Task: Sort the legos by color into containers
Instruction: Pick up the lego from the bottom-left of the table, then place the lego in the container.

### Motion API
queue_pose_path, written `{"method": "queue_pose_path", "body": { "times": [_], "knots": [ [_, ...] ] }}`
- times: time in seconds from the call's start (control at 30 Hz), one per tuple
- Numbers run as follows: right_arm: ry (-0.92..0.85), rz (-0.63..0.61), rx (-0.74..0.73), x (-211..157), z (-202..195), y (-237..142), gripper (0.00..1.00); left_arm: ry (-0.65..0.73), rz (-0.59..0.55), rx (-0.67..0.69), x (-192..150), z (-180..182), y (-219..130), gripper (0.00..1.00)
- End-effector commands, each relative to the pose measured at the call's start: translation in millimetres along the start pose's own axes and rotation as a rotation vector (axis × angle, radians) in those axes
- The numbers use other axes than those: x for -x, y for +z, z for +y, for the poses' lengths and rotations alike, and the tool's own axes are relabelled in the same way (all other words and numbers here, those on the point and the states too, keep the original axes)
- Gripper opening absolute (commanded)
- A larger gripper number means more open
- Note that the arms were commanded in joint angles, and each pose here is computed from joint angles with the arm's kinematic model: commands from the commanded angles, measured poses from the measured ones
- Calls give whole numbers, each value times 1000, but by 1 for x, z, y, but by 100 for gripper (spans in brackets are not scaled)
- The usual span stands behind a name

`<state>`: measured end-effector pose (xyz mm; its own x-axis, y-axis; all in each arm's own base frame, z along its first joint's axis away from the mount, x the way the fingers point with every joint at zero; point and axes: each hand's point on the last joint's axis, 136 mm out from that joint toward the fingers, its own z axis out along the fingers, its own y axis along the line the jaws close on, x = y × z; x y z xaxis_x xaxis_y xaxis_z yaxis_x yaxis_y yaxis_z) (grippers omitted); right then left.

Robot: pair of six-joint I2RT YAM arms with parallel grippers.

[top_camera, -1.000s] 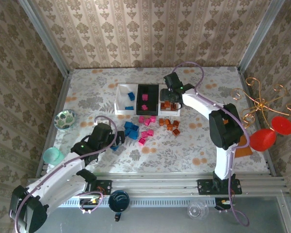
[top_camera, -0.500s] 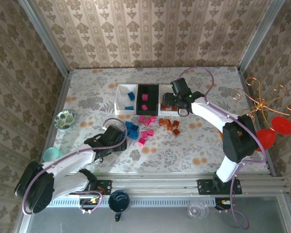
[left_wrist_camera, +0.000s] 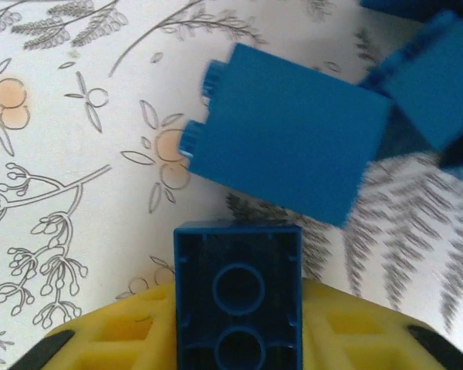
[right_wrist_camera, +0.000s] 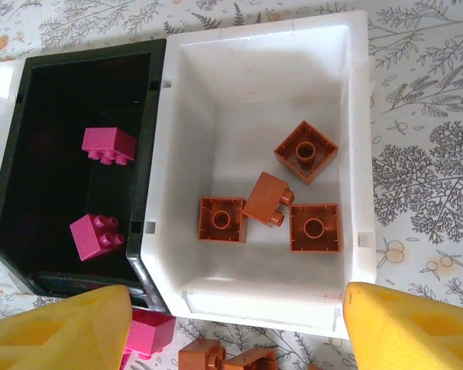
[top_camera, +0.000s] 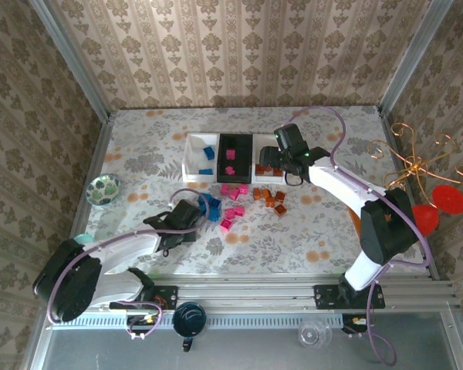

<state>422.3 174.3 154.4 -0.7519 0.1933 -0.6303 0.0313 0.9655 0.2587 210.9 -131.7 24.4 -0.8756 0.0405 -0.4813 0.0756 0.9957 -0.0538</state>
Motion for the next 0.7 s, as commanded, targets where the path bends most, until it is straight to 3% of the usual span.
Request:
{"method": "queue_pose_path", "body": {
  "times": [0.0, 0.17, 0.33, 0.5, 0.67],
  "knots": [
    [23, -26, 4, 0, 0, -7, 74, 12, 6, -31, -5, -4, -20, 29],
    [41, -10, 21, -12, -2, -8, 74, 2, -158, -142, 44, -24, -71, 29],
    [33, 12, 22, -30, -3, -7, 74, -48, -341, -211, 140, -36, -95, 29],
    [13, 43, 19, -50, -2, -10, 74, -40, -388, -183, 221, -49, -67, 29],
    [-4, 52, 30, -66, 1, -20, 74, -20, -330, -115, 266, -56, -10, 29]
  ]
}}
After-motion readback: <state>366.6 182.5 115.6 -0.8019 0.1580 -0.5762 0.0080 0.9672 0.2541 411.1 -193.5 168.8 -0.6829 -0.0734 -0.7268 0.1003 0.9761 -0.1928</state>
